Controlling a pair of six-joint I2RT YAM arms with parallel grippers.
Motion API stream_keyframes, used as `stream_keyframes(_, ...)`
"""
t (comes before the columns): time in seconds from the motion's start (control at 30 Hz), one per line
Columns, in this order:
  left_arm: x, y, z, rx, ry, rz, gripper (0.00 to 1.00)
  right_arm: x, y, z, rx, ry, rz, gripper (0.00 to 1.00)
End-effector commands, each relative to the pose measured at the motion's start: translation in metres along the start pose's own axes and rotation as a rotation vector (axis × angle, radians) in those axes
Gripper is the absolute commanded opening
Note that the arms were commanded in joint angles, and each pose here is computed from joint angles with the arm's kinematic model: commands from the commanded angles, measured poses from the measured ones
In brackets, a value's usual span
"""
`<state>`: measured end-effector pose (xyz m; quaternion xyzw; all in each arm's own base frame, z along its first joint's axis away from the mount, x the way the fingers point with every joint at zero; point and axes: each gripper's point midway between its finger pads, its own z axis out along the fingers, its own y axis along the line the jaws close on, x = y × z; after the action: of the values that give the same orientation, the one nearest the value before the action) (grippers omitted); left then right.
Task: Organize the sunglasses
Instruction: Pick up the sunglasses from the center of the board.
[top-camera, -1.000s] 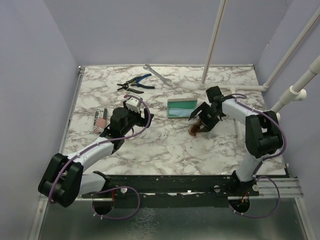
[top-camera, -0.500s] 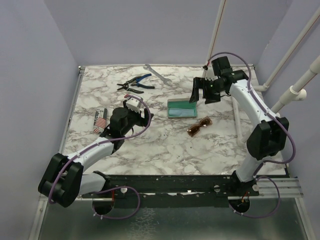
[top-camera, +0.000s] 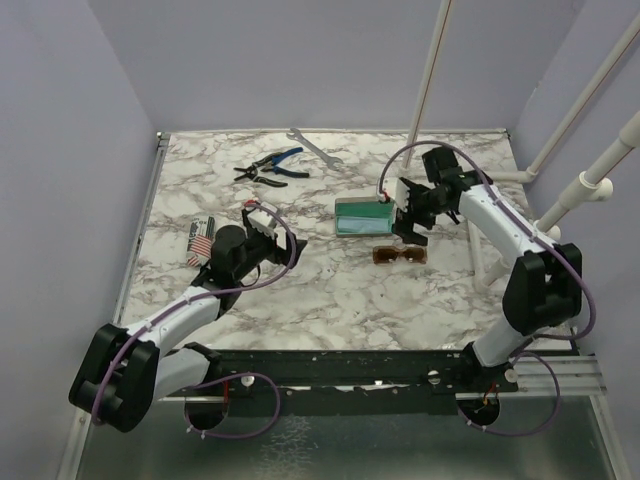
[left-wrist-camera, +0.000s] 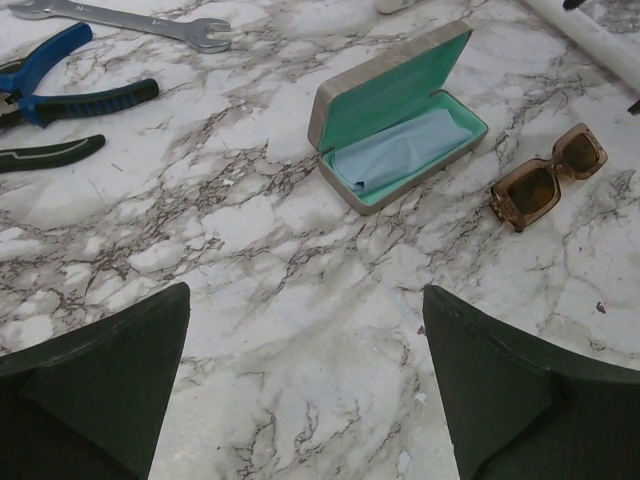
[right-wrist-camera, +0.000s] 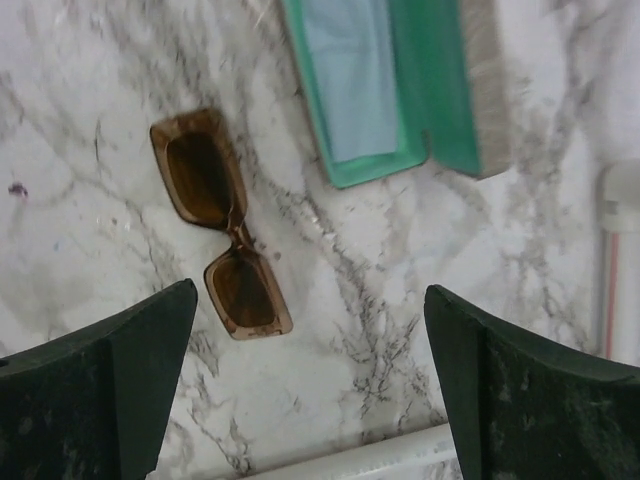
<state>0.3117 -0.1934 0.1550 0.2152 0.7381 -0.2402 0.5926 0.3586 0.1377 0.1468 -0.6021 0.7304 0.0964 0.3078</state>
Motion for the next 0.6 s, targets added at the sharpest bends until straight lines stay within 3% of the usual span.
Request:
stream_keyframes(0.0,0.006,-0.008,-0.006,0.047,-0.014,-0.04,0.99,0.06,0.037,0.014,-0.207,0.202,-0.187,1.0)
stream_keyframes(0.2,0.016,0.0,-0.008,0.009,0.006,-0.067,0.99,0.064,0.039,0.036,-0.138,0.145,-0.192,0.99)
stream_keyframes(0.33,0.021,0.006,-0.009,-0.013,0.015,-0.079,0.99,0.075,0.03,0.057,0.042,0.09,-0.24,0.98)
stream_keyframes(0.57,0.022,0.008,-0.007,-0.014,0.023,-0.09,0.99,0.08,0.038,0.066,-0.044,0.109,-0.215,0.96)
